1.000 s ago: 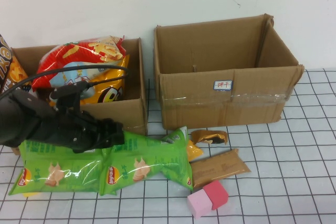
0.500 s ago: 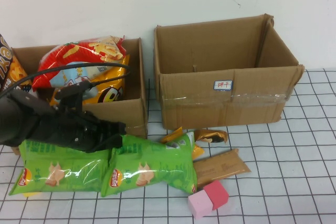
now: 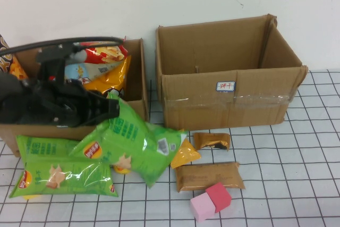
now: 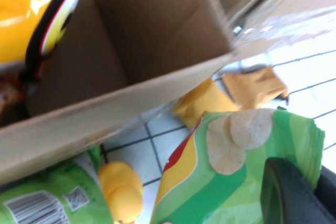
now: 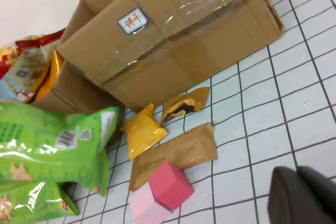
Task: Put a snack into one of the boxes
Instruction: Pick up the potato chip, then place the potato chip in the potato chip box, then pick up the biscuit
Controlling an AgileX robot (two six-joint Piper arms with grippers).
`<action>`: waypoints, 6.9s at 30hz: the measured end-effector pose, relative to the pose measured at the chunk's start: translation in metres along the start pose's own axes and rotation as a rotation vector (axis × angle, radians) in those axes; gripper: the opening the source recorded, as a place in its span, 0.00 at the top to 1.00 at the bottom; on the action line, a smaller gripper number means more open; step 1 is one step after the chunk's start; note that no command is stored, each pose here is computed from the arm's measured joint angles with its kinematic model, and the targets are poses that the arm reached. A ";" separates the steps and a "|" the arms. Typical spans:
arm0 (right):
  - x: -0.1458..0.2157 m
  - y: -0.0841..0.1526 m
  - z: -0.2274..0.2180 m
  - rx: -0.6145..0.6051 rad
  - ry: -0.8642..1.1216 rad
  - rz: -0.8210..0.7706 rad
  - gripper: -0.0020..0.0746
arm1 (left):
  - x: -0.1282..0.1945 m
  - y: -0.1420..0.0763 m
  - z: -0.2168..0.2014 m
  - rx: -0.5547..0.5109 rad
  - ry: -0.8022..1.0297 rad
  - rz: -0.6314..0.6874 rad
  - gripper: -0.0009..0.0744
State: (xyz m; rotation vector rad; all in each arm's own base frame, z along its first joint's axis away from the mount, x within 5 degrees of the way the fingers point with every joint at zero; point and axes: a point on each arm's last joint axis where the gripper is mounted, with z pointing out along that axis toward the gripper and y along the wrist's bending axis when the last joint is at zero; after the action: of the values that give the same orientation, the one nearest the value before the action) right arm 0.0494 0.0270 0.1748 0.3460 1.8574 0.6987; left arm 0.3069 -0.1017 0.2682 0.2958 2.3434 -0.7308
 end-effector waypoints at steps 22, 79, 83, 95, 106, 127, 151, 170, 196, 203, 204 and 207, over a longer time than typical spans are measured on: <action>0.000 0.000 0.000 0.000 0.004 -0.002 0.97 | -0.055 -0.064 -0.130 -0.076 -0.529 0.301 0.99; 0.000 0.000 0.000 -0.001 0.004 -0.017 0.97 | -0.082 0.063 -0.013 -0.491 -0.428 0.274 0.26; 0.000 0.000 0.000 -0.001 0.004 -0.017 0.97 | -0.090 0.041 -0.042 -0.453 -0.488 0.305 0.26; 0.000 0.000 0.000 -0.001 0.004 -0.018 0.97 | -0.074 0.014 -0.039 -0.165 -0.320 0.239 0.92; 0.000 0.000 0.000 -0.001 0.004 -0.020 0.97 | -0.061 0.068 0.031 -0.268 -0.242 0.112 0.99; 0.000 0.003 0.000 -0.030 0.000 -0.040 0.97 | -0.048 -0.056 -0.161 -0.203 -0.629 0.491 0.99; -0.134 0.096 0.044 -0.117 0.663 -0.851 0.97 | 0.189 -0.030 -0.172 -0.295 -0.513 0.160 0.99; -0.079 0.198 0.204 -0.014 1.101 -1.250 0.97 | 0.198 -0.031 -0.175 -0.290 -0.555 0.156 0.99; 0.021 0.173 0.323 -0.362 1.176 -1.758 0.26 | 0.199 -0.032 -0.174 -0.276 -0.553 0.146 0.99; 0.035 0.164 0.331 -0.386 1.206 -1.753 0.26 | 0.199 -0.032 -0.174 -0.274 -0.552 0.154 0.99; 0.036 0.163 0.332 -0.395 1.208 -1.743 0.26 | 0.199 -0.032 -0.174 -0.274 -0.552 0.154 0.99; 0.040 0.156 0.336 -0.402 1.231 -1.698 0.26 | 0.199 -0.032 -0.173 -0.274 -0.552 0.153 0.99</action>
State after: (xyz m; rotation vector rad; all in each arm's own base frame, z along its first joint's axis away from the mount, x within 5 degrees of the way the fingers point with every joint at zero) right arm 0.3288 0.2724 0.1536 -2.1064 2.0740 -0.0864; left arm 0.0524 -0.0244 0.2609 0.1277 1.8394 -0.3502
